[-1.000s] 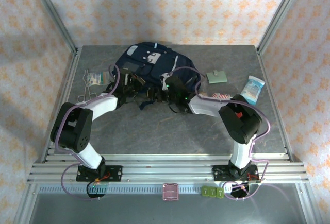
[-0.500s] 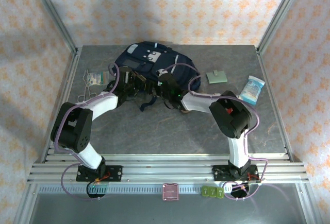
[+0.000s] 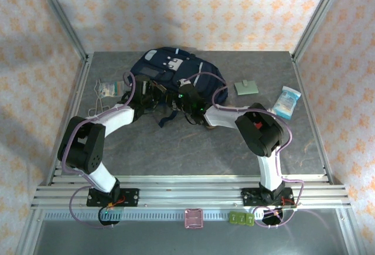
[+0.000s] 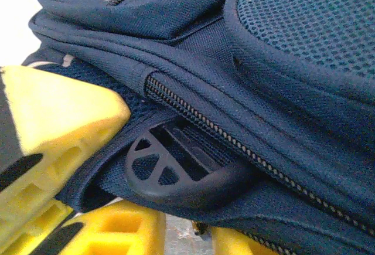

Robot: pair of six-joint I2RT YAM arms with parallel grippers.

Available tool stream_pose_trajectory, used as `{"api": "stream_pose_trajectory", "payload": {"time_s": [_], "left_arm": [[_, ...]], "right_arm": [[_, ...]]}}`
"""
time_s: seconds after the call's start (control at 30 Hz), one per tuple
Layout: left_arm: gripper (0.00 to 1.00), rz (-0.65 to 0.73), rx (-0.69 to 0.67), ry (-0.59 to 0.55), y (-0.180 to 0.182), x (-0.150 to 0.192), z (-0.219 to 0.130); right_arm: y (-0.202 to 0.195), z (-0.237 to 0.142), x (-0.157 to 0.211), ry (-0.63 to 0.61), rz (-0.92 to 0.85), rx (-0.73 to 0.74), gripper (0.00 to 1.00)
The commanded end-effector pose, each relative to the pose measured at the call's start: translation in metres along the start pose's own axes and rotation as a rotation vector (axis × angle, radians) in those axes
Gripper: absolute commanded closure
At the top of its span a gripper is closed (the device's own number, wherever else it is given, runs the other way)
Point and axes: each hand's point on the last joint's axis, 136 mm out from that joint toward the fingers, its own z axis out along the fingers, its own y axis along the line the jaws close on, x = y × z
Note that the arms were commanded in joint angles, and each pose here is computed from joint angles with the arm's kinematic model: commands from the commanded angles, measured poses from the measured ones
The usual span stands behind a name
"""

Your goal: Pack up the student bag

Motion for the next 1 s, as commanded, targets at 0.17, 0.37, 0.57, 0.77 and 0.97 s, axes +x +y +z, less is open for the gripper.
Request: {"api": "stream_pose_trajectory", "payload": {"time_s": [0.17, 0.37, 0.57, 0.77, 0.97], "left_arm": [[1.0, 0.052, 0.283, 0.051, -0.09, 0.007, -0.029], [1.0, 0.132, 0.151, -0.042, -0.061, -0.016, -0.028], [1.0, 0.183, 0.054, -0.086, -0.031, -0.029, -0.025], [1.0, 0.241, -0.026, -0.104, -0.01, -0.032, -0.02], [1.0, 0.294, -0.089, -0.122, 0.008, -0.041, -0.017]], "right_arm": [[-0.047, 0.013, 0.007, 0.003, 0.014, 0.185, 1.0], [-0.063, -0.016, 0.02, 0.106, 0.038, 0.247, 1.0], [-0.114, -0.051, 0.044, 0.261, 0.103, 0.414, 1.0], [-0.147, -0.091, 0.038, 0.273, 0.104, 0.543, 1.0], [-0.192, -0.13, 0.02, 0.23, 0.105, 0.683, 1.0]]}}
